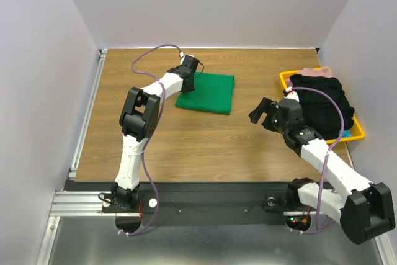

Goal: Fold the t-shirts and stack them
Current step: Neatly place the folded tshirt to the corner

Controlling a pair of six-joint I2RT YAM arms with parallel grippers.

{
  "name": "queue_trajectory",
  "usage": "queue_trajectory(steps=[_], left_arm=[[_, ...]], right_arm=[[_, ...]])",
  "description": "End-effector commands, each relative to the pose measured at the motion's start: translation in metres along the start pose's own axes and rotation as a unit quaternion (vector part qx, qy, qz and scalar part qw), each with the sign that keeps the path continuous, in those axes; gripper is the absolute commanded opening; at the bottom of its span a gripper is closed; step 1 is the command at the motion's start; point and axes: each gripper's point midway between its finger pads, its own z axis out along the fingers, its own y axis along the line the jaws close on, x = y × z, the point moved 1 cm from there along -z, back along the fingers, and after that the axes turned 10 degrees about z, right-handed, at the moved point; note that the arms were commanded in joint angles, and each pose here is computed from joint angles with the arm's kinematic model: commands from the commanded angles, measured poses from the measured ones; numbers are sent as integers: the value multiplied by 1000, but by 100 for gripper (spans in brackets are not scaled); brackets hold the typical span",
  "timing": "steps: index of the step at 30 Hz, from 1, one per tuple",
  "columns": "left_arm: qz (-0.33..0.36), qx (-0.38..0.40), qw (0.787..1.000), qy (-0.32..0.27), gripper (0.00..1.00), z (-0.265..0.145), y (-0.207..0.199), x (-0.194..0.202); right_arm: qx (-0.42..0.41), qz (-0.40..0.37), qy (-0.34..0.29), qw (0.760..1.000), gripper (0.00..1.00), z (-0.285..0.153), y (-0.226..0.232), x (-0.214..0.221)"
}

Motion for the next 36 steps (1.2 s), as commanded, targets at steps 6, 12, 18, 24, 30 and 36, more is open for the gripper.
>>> queue_trajectory(steps=[6,12,18,24,30,36], left_arm=[[8,-43,999,-9,0,-6,32,-21],[-58,-39,997,-33,0,15,31,-59],[-163,-36,983,-74,0,41,54,-108],[-243,-37,960,-134,0,53,77,-140],[-257,-5,950,-178,0,68,86,-163],[-269,5,948,-171,0,76,98,-157]], right_arm=[[12,-8,-23,1000,100,-1,-5,-8],[23,-9,-25,999,100,3,-8,-9],[29,-11,-25,999,100,4,-10,-9],[43,-11,-33,998,100,5,-15,-12],[55,-13,-29,998,100,9,-18,-10],[65,-16,-27,997,100,13,-22,-10]])
